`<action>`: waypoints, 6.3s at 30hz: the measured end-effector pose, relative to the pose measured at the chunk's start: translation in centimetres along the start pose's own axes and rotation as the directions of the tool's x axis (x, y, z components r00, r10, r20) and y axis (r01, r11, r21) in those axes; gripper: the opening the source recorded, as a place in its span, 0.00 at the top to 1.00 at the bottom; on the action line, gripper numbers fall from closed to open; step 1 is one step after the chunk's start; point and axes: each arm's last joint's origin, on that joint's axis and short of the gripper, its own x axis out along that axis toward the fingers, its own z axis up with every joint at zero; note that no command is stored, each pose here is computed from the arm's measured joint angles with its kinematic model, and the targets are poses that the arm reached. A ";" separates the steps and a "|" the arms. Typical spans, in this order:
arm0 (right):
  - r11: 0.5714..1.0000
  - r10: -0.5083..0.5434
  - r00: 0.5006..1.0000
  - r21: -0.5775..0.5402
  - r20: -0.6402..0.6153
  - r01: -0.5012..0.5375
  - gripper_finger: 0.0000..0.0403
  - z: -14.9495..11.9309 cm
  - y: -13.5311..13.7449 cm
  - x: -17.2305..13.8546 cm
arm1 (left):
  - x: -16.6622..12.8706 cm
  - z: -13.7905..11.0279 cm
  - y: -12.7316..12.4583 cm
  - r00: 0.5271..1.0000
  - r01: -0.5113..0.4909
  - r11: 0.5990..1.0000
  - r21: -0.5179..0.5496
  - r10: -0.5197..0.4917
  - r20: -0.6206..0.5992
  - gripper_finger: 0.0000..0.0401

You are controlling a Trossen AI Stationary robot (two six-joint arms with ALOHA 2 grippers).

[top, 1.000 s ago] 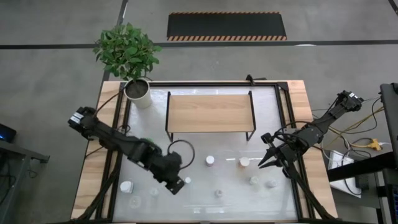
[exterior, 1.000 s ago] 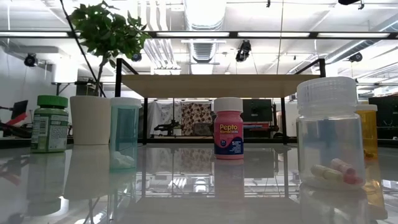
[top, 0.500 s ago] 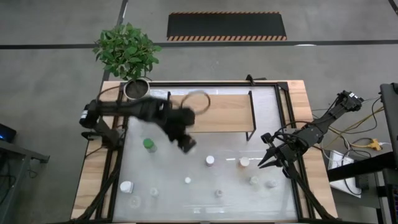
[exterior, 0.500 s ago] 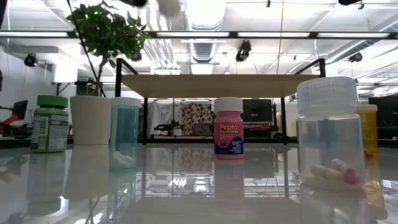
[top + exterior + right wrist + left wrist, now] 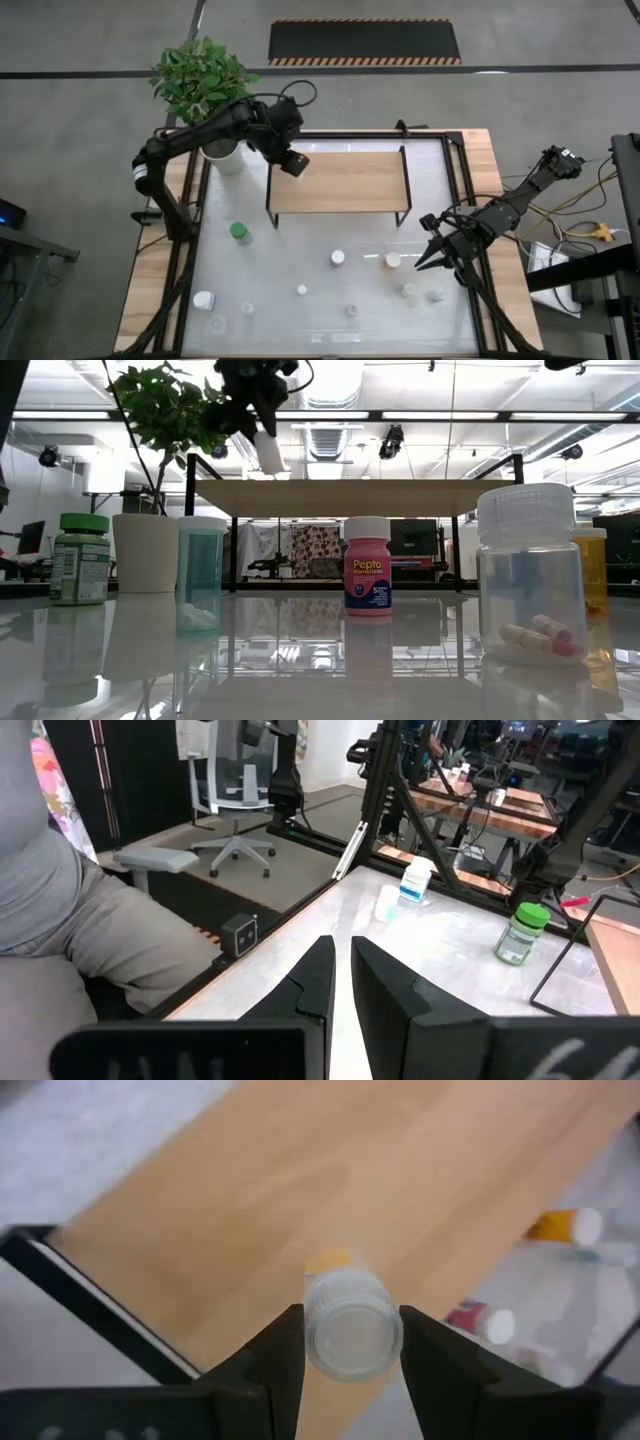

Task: Pick and place medicine bottles onto shelf by color
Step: Put the transparent pill bottle on the shelf, then put the pink pill bottle on the shelf

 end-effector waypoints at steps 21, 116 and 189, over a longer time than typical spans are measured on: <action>1.000 0.001 1.000 0.013 -0.011 -0.001 0.93 -0.1 0.0 0.0 | 2.4 0.1 -0.7 0.993 -0.119 0.992 0.051 0.120 -0.008 0.69; 1.000 0.001 1.000 0.031 -0.010 -0.001 0.93 0.0 0.0 0.0 | 2.5 -0.7 -1.6 0.976 -0.217 0.943 0.252 0.217 0.027 0.99; 0.700 -0.375 0.659 0.266 -0.652 0.662 0.51 5.3 -0.7 19.5 | 2.6 -25.5 -6.5 0.538 -0.310 0.309 0.899 -0.722 0.434 0.99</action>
